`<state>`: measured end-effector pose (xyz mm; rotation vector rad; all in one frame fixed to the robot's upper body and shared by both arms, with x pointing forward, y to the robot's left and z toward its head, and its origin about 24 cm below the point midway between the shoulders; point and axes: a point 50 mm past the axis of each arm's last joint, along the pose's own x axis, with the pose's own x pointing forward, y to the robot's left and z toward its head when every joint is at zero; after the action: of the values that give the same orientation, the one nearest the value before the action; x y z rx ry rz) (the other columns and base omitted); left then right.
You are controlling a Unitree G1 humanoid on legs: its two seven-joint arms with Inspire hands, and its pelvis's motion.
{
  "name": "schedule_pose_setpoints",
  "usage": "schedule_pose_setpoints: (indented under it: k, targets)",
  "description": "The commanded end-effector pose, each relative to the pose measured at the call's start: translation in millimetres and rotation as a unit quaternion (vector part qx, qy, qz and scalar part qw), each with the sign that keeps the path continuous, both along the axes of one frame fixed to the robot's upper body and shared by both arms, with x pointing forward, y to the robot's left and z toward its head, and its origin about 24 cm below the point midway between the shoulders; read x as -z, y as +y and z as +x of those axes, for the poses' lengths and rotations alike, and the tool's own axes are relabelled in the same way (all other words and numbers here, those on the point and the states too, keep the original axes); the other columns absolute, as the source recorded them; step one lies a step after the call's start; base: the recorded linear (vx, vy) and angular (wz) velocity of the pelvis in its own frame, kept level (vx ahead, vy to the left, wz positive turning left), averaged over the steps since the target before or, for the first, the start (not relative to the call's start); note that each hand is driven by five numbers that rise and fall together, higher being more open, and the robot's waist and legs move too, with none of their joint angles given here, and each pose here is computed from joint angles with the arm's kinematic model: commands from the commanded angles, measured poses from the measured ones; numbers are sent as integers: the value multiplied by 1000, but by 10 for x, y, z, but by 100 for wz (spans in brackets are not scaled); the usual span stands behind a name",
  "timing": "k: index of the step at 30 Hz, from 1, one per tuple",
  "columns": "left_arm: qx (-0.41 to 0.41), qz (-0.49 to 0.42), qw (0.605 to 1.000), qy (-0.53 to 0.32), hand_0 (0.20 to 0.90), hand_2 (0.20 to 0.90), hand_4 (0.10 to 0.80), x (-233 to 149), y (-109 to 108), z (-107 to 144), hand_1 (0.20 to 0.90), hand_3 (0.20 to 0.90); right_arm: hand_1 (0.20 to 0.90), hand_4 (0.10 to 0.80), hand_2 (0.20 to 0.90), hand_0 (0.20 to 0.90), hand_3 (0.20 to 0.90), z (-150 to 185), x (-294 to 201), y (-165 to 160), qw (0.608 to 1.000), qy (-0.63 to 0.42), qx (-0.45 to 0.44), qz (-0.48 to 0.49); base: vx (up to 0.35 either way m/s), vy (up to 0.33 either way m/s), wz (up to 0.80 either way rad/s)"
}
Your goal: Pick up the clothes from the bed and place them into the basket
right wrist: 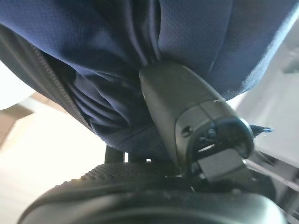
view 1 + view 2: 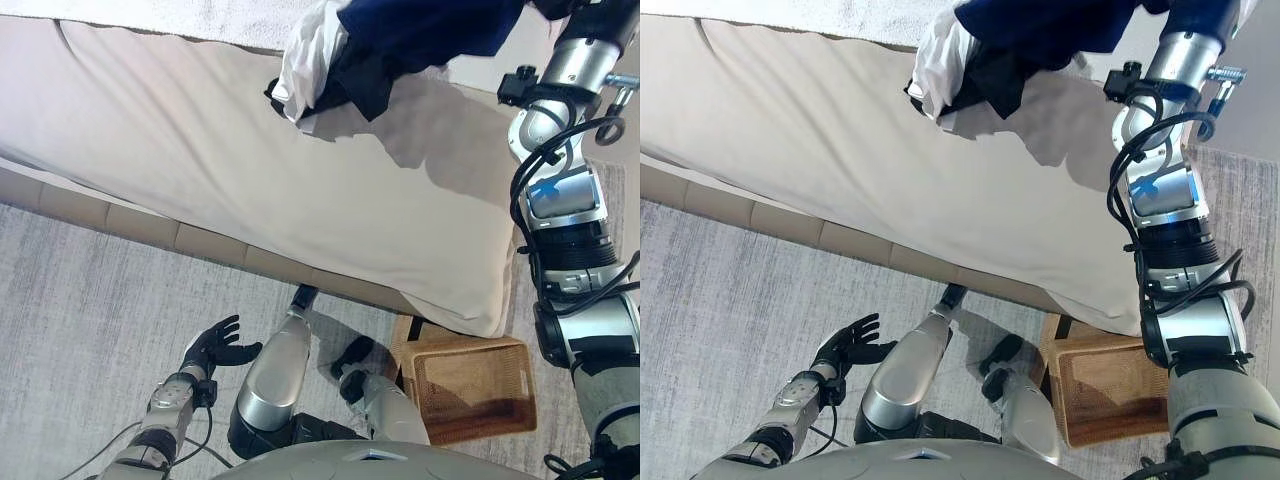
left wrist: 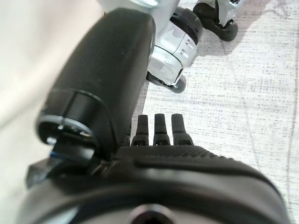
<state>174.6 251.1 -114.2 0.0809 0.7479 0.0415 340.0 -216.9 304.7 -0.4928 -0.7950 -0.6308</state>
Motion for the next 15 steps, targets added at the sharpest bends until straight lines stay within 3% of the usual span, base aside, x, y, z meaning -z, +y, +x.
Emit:
schedule_pose_setpoints:
  k: [1,3,4,5,7,15]
  targets:
    - [-5,17,996,85,900,900,800,195,109,-512,900,900,300,100,300,300,200,64,211,-169,997,66,19,-34,0,0,0]
    - [-5,19,996,82,900,900,800,178,118,-465,900,900,300,100,300,300,200,149,356,-209,992,116,26,-48,7,-53,3]
    - [-6,20,997,81,900,900,800,167,137,-447,900,900,700,567,700,700,667,218,475,-234,983,172,27,-61,47,-78,3]
    - [-5,22,997,78,900,900,800,145,161,-403,900,900,900,800,900,900,900,284,590,-269,971,227,28,-72,14,-80,1]
    - [-4,26,997,70,900,900,800,98,204,-315,900,900,900,800,900,900,900,407,788,-260,939,330,-2,-97,-63,-28,0]
    - [7,41,998,57,900,900,800,-4,293,-170,900,900,900,800,900,900,900,519,746,-134,912,370,-23,-177,-10,-14,9]
